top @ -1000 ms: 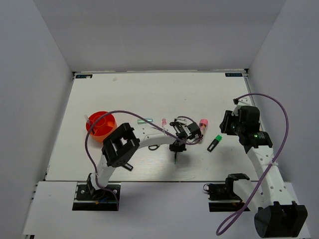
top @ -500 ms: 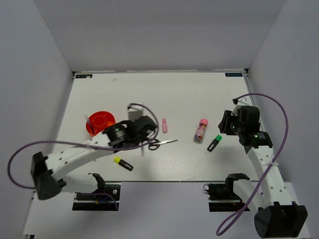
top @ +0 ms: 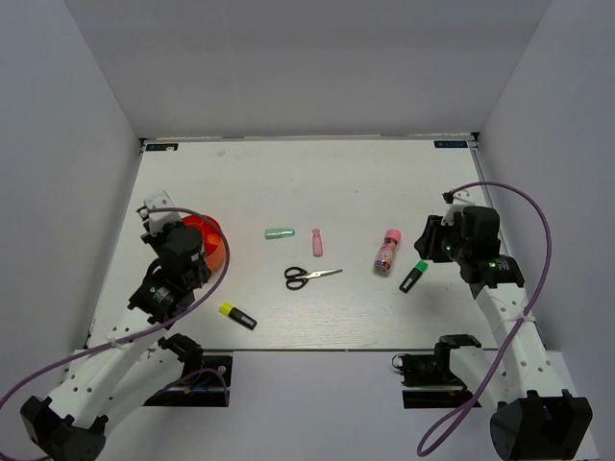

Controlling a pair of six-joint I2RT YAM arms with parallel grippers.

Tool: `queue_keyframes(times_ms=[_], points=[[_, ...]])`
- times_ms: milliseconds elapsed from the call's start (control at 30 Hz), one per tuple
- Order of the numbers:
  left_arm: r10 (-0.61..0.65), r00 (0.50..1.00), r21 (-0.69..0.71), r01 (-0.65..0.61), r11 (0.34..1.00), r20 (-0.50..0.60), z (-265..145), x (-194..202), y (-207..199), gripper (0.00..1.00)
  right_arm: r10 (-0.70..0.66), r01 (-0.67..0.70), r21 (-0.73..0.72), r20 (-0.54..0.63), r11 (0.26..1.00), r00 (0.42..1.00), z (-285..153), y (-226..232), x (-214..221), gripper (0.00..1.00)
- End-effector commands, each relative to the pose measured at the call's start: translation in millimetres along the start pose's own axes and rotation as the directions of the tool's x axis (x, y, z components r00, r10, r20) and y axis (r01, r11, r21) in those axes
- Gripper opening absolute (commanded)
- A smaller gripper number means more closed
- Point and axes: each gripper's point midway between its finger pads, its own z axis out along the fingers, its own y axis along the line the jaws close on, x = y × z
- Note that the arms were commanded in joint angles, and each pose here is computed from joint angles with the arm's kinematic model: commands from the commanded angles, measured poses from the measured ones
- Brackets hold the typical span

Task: Sort the stationery into containers
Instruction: Place the pen in the storage box.

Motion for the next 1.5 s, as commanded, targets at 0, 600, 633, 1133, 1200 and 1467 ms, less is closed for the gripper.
queue_keyframes(times_ms=[0,600,633,1133,1200,1467], points=[[0.026,0.999,-0.048,-0.028,0.998,-0.037,21.7,-4.2,14.4,0.0,-0.02,0.021,-0.037,0.033,0.999,0.999,1.2,5.9,-6.9,0.42],[-0.131,0.962,-0.145,0.098,0.985,-0.238,96.6,71.8,34.8,0.0,-0.046,0.047,-0.068,0.02,0.997,0.999,7.2,8.2,-0.9,0.42],[-0.133,0.962,-0.135,0.103,0.985,-0.238,97.3,70.9,32.0,0.0,-0.045,0.047,-0.067,0.022,0.997,0.999,7.2,7.8,-1.7,0.42],[-0.129,0.967,-0.125,0.103,0.987,-0.221,113.7,66.6,27.8,0.0,-0.046,0.046,-0.063,0.003,0.997,0.999,11.5,5.9,2.1,0.42],[-0.119,0.97,-0.111,0.097,0.989,-0.213,116.2,62.8,24.7,0.0,-0.046,0.046,-0.064,0.002,0.997,0.999,11.7,6.1,2.4,0.42],[-0.098,0.973,-0.083,0.082,0.993,-0.211,117.2,84.2,22.5,0.0,-0.043,0.043,-0.067,-0.003,0.997,0.999,12.4,6.4,3.6,0.42]])
